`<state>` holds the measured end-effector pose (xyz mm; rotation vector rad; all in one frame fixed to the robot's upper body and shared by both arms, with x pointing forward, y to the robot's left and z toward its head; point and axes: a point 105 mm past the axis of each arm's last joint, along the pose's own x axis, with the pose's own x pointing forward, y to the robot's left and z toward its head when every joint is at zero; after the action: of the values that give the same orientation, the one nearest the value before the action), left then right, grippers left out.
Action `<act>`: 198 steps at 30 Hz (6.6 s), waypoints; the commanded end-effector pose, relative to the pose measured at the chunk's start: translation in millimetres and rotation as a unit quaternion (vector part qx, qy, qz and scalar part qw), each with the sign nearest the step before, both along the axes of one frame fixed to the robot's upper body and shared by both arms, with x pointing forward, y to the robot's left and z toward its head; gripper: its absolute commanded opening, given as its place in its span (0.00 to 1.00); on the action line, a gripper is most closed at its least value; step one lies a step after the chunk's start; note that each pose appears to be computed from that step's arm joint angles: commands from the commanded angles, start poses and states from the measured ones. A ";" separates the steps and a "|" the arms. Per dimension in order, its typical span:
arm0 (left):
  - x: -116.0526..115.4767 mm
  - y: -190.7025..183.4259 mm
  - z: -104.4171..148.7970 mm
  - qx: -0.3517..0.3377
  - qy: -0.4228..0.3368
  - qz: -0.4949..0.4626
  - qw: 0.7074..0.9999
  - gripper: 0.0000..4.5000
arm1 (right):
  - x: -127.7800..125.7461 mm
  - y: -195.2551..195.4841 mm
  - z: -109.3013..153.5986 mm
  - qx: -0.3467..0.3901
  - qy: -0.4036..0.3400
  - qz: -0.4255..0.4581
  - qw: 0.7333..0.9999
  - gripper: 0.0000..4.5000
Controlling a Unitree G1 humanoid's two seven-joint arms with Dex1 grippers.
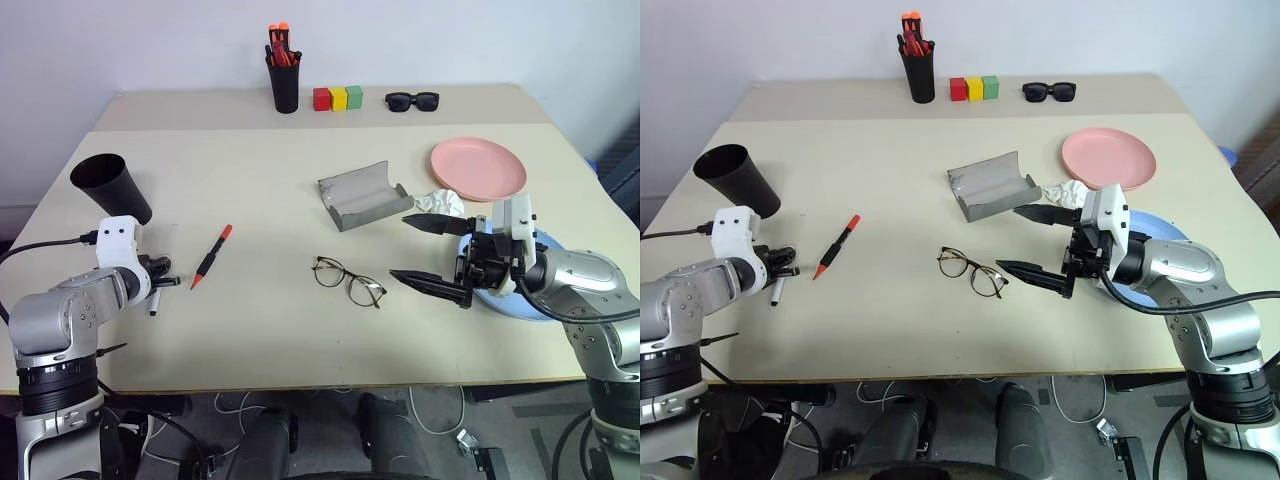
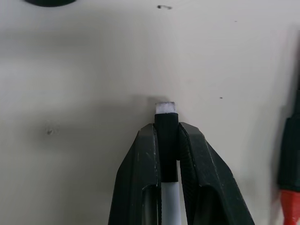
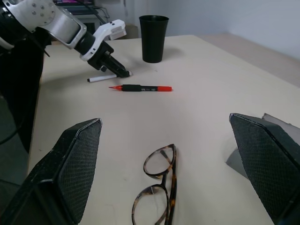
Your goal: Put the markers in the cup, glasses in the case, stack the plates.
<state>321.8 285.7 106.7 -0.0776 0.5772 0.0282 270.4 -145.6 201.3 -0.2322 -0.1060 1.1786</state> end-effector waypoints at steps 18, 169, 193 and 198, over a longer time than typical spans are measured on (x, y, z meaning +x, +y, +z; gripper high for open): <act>-1.2 44.9 253.9 0.160 -0.608 -0.030 0.777 0.01 | 13.6 0.0 15.8 0.018 -0.030 -0.006 0.999 1.00; 71.4 88.0 141.0 0.076 -0.495 0.080 0.862 0.02 | 19.4 0.2 29.6 0.016 -0.063 -0.047 0.997 1.00; 66.7 -20.4 179.6 -0.021 -0.529 -0.192 0.827 0.98 | 33.5 -5.3 27.3 0.019 -0.062 -0.070 0.995 1.00; 74.6 -97.0 170.6 -0.064 -0.456 -0.342 0.819 0.98 | 35.5 -8.1 22.2 0.006 -0.061 -0.077 0.995 1.00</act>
<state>402.3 204.6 270.1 -0.0244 -0.3988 -0.6305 308.4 -154.0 215.7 -0.2629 -0.1624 1.0088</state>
